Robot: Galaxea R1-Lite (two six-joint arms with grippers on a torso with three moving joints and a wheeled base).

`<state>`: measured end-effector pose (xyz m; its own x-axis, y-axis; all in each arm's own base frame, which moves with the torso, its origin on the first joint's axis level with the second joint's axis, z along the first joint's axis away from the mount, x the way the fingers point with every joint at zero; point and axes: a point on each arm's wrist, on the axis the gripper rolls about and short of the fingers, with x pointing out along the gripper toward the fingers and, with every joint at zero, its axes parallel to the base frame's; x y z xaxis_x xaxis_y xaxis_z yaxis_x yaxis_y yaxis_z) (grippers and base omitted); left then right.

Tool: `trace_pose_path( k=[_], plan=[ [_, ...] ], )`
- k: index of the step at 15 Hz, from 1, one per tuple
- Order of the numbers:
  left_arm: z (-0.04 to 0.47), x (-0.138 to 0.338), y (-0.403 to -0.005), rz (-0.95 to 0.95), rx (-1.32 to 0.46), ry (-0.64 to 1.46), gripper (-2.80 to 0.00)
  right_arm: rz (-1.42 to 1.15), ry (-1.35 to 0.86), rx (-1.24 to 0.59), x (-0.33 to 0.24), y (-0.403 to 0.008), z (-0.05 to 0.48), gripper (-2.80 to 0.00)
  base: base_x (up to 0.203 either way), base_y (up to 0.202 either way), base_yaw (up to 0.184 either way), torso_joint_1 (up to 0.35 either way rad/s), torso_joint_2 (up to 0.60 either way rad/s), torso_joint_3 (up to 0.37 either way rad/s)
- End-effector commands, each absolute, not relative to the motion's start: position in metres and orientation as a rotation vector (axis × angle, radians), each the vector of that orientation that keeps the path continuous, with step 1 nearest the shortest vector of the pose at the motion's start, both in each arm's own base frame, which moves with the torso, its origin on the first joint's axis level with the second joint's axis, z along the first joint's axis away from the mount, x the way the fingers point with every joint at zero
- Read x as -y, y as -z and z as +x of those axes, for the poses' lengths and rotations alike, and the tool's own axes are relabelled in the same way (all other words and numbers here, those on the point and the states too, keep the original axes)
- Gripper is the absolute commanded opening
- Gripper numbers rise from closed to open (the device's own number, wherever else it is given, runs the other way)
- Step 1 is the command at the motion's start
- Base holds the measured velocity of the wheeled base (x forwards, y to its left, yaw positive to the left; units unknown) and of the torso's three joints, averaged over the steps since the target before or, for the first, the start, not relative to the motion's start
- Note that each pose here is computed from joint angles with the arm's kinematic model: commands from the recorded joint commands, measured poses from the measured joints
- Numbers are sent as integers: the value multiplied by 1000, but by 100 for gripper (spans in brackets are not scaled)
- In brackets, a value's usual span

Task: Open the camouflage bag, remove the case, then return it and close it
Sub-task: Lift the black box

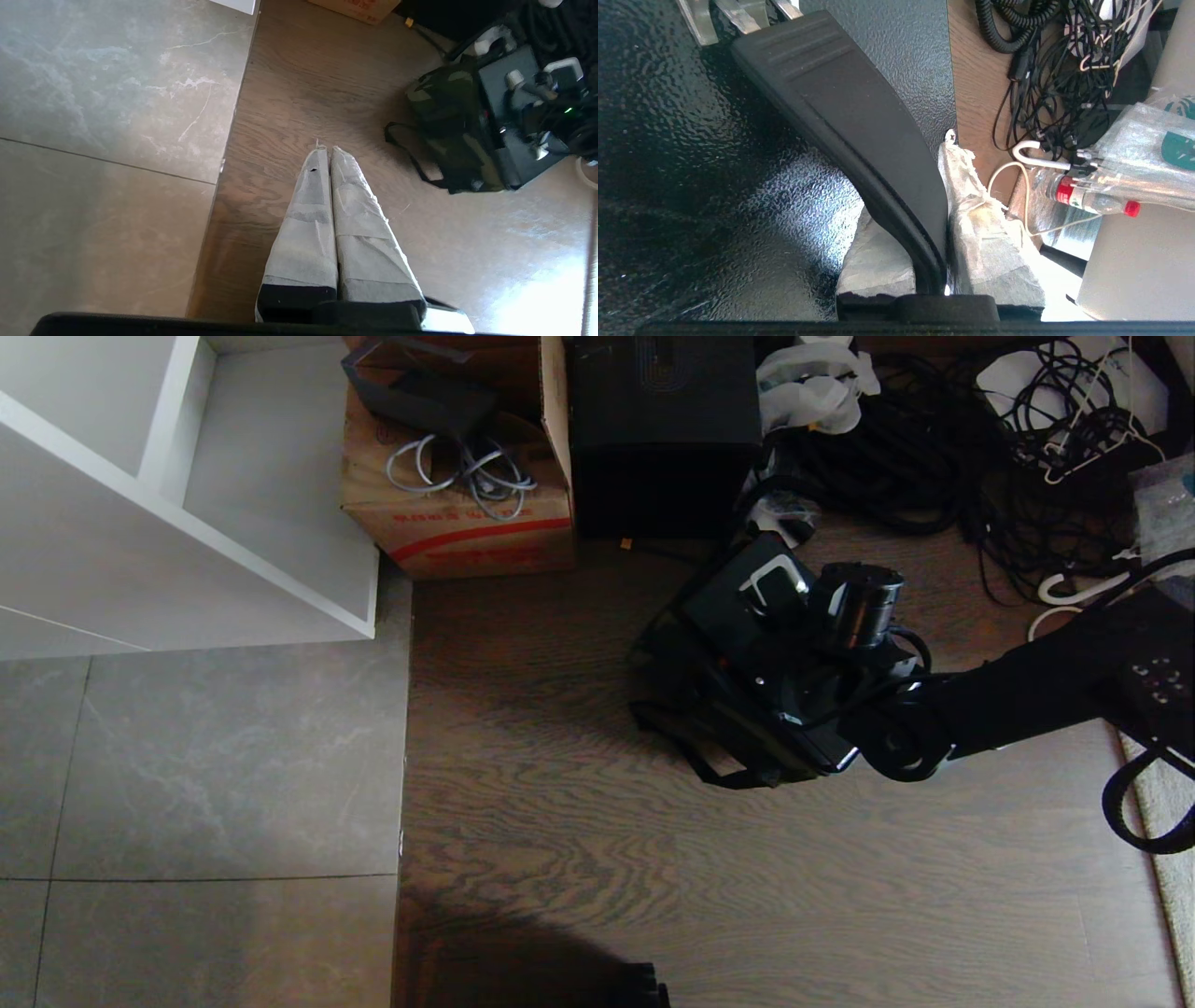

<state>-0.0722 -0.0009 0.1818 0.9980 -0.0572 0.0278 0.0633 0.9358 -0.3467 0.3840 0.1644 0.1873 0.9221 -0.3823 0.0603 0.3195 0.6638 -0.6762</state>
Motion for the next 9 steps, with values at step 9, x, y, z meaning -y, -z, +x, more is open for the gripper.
trace_pose_path(
  k=[9],
  plan=[
    [-59,3,-189,-523,-108,114,-280,-754,395,-95,-165,-183,386,-280,0,0,0,0,0,0]
  ],
)
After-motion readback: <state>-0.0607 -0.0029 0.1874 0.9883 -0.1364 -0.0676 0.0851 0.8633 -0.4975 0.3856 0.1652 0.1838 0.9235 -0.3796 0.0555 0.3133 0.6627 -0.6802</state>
